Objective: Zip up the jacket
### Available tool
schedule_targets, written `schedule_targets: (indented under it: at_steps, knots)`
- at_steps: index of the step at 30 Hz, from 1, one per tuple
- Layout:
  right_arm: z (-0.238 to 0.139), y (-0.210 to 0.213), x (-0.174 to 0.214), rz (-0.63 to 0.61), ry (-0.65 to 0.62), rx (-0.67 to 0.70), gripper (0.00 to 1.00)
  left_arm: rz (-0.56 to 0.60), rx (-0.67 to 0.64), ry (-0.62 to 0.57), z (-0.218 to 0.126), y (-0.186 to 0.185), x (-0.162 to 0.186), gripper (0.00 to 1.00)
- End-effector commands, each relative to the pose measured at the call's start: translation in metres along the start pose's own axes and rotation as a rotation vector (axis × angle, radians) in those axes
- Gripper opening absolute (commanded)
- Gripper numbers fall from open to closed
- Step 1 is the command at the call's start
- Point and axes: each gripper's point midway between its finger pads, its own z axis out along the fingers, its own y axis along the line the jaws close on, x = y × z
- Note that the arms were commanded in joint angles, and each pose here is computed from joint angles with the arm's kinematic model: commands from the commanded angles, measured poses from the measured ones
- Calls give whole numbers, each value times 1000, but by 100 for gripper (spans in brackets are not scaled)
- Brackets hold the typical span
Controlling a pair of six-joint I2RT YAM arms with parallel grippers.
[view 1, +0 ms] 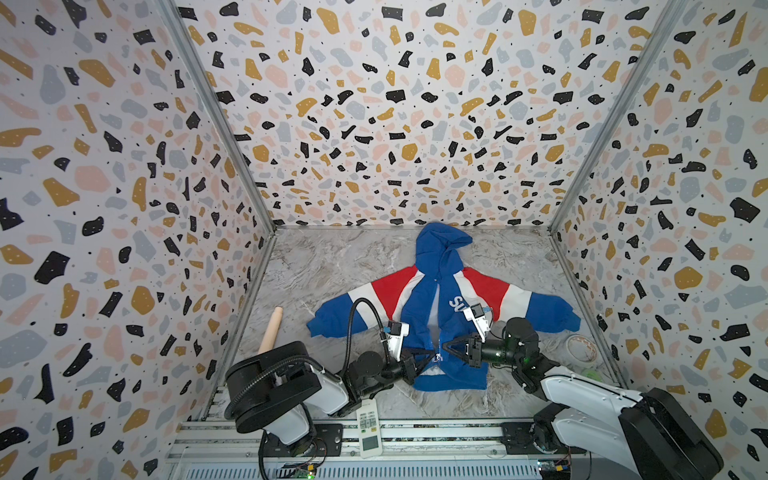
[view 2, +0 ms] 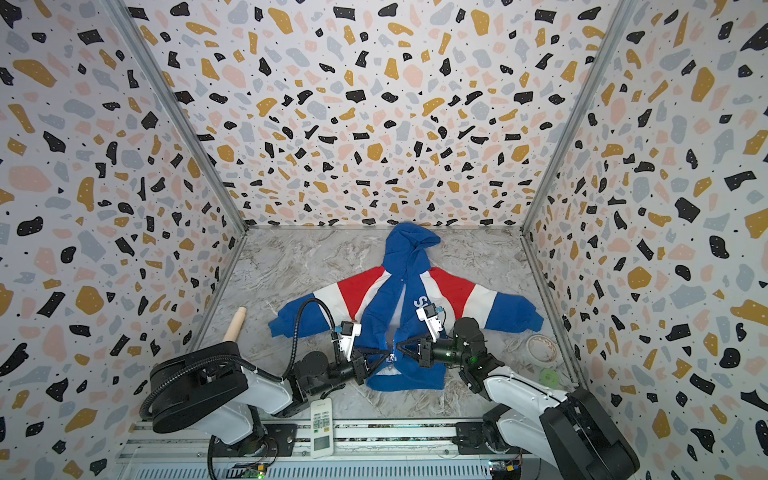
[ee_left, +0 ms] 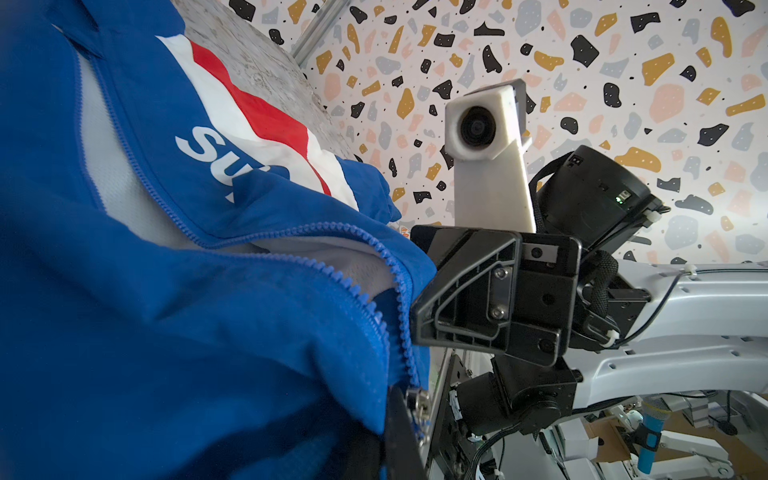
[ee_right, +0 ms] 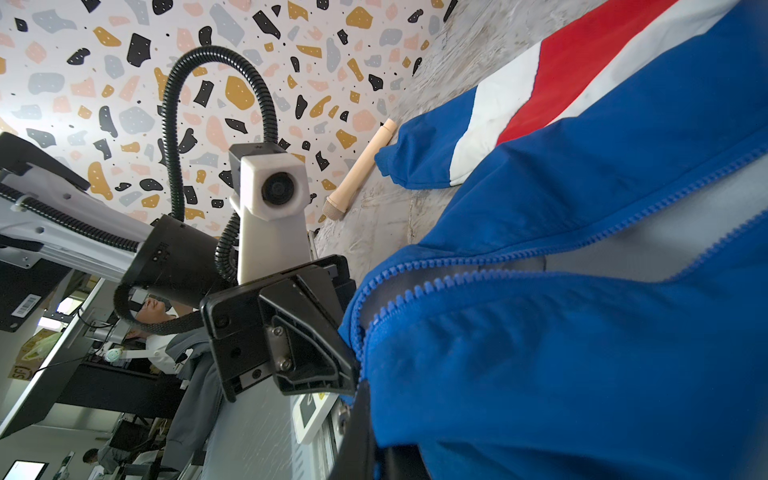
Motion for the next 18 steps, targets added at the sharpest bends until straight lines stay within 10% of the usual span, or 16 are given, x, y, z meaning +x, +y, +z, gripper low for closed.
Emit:
schedule_targets:
  at_steps: [1, 6, 18]
  knots:
    - [-3, -1, 2, 5, -4, 25, 14, 18, 50, -34, 6, -12, -9, 0]
    - [-5, -1, 8, 13, 0, 38, 35, 11, 58, -17, 13, -13, -5, 0]
    - [-9, -27, 41, 65, 90, 145, 48, 5, 27, -18, 10, -5, 0, 0]
